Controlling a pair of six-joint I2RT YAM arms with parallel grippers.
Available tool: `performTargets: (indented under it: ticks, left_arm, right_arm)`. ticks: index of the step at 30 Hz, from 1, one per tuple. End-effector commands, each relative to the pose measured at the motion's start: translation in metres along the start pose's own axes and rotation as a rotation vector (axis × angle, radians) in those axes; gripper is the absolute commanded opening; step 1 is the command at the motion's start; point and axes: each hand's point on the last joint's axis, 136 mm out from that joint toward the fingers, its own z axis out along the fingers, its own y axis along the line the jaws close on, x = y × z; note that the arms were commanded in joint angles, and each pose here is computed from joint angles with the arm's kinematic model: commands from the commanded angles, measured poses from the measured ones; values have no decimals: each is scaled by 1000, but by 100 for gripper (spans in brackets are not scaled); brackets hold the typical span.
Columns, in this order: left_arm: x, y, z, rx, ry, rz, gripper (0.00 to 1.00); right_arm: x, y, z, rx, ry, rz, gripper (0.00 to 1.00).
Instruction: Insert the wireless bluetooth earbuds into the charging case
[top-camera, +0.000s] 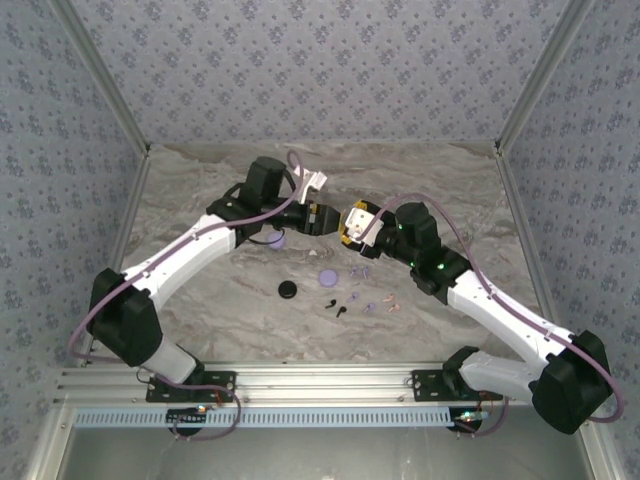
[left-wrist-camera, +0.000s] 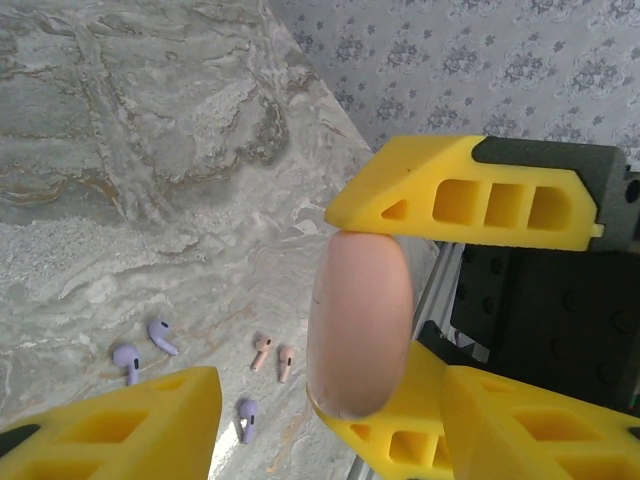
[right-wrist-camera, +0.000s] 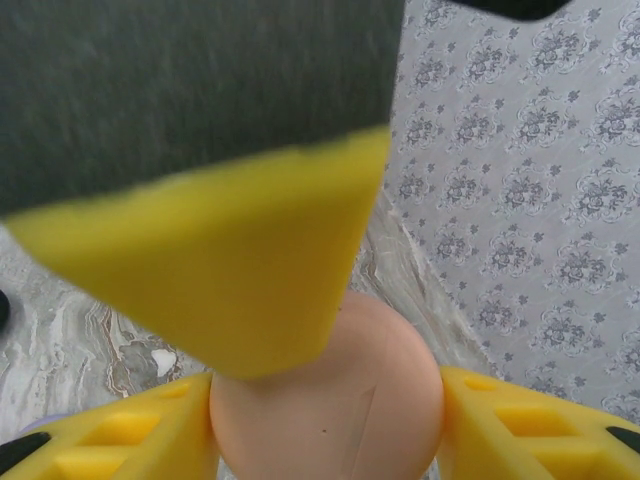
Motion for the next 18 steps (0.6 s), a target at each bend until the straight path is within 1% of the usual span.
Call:
performTargets:
  ticks: [1, 5, 11, 13, 15, 18]
  left_arm:
    - [-17, -23, 1, 71, -22, 51, 56]
    - [-14, -23, 6, 87, -3, 45, 47]
    - [-12, -25, 9, 103, 10, 46, 29]
    - [-13, -25, 8, 103, 8, 51, 26]
    - [-13, -26, 7, 103, 7, 56, 24]
    - [-15, -27, 4, 91, -10, 74, 22]
  right_arm:
    - [-9, 2, -4, -6, -32, -19, 56]
    - [-9, 1, -5, -2, -30, -18, 57]
    - [-7, 1, -4, -3, -19, -10, 57]
    - [-7, 1, -4, -6, -13, -6, 58]
    - [-6, 0, -4, -10, -3, 8, 63]
    - [-3, -1, -6, -22, 10, 44, 79]
